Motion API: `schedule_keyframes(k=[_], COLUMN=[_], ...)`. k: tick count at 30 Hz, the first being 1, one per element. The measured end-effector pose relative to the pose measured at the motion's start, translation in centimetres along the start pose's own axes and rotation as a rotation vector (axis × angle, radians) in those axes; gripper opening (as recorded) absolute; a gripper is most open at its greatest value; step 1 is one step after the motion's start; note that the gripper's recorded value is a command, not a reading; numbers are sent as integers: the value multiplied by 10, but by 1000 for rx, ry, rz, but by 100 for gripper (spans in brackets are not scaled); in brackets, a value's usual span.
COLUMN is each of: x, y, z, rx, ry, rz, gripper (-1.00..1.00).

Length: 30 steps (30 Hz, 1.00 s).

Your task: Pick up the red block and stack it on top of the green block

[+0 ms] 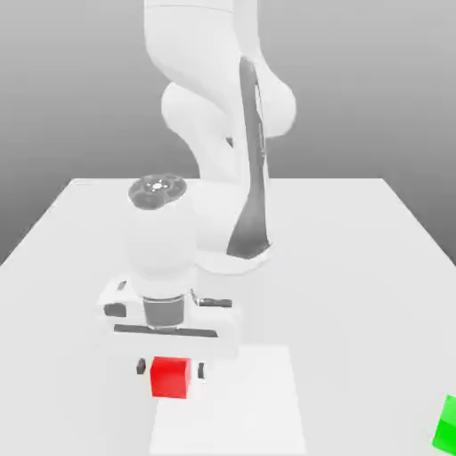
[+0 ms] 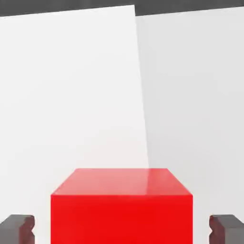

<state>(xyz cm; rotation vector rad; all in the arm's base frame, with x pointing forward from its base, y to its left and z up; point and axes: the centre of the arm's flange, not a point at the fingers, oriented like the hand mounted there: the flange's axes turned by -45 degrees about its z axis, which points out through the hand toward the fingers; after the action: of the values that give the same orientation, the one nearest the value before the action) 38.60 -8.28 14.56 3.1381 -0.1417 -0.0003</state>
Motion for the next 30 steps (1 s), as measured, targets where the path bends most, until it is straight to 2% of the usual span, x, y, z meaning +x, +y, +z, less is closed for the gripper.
schedule_keyframes(k=[4, 10, 19, 26, 29, 30], x=[0, 0, 71, 57, 51, 50], y=[0, 0, -189, -362, -390, -392], z=[-1, -56, -82, -94, -57, -44], rx=[0, 1, -8, 0, 1, 1], ry=[0, 0, -4, -2, 0, -1], rz=[0, -1, -498, -870, -928, -933], gripper=[-100, -100, -100, -100, -100, 100])
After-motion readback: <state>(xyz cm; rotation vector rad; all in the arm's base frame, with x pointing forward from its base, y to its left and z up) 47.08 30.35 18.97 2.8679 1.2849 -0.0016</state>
